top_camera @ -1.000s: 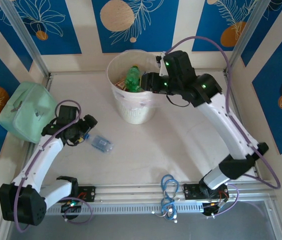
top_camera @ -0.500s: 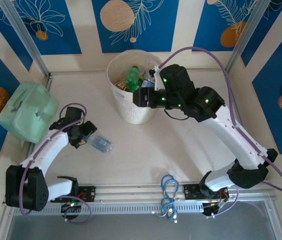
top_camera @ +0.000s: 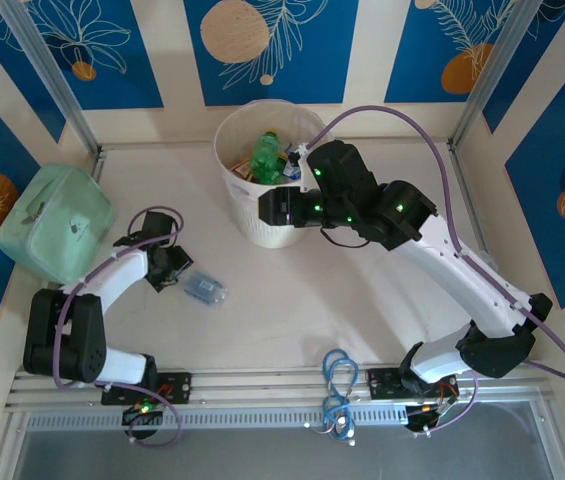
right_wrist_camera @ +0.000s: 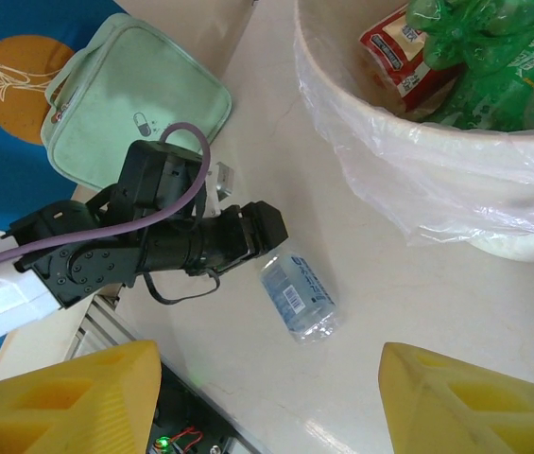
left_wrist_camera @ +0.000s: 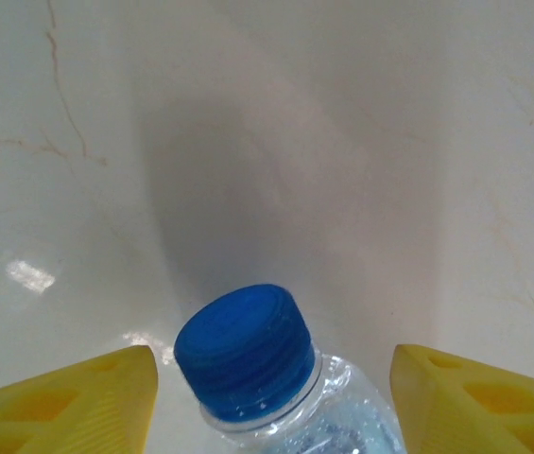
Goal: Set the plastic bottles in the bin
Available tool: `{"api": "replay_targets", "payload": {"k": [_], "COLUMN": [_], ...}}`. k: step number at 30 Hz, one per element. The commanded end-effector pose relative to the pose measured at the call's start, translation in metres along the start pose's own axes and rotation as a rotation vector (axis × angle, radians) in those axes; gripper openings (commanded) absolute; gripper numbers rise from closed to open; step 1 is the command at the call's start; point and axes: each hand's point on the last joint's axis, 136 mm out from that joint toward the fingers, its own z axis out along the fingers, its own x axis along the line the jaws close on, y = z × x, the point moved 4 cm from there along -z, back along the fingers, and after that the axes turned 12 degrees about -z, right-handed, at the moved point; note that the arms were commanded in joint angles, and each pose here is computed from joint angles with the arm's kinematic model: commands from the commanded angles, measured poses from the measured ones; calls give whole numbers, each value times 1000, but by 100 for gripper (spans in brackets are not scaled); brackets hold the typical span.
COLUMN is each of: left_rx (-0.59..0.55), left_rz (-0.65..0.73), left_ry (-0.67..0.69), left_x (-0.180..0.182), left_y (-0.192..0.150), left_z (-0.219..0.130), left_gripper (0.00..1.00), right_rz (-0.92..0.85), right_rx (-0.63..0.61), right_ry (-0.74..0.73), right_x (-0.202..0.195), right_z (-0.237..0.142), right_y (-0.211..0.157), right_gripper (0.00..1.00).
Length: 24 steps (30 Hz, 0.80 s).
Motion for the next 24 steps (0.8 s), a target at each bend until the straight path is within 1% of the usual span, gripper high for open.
{"api": "replay_targets", "payload": {"k": [1, 5, 14, 24], "left_rx": [-17, -16, 13, 10], "left_rz": [-2, 7, 12, 35], "left_ry": [11, 20, 26, -32], "left_x": [2, 1, -2, -11], "left_y": [5, 6, 4, 6], "left_z": [8, 14, 24, 5], "left_gripper": [63, 59, 47, 37], "right_rz": [4, 9, 17, 24], "right_rx": [-22, -22, -22, -11], "right_ry": [37, 31, 17, 32], "right_x": [8, 8, 5, 7], "right_z": [-8, -7, -9, -6], "right_y": [5, 6, 4, 3], "right_gripper": [63, 62, 62, 62]}}
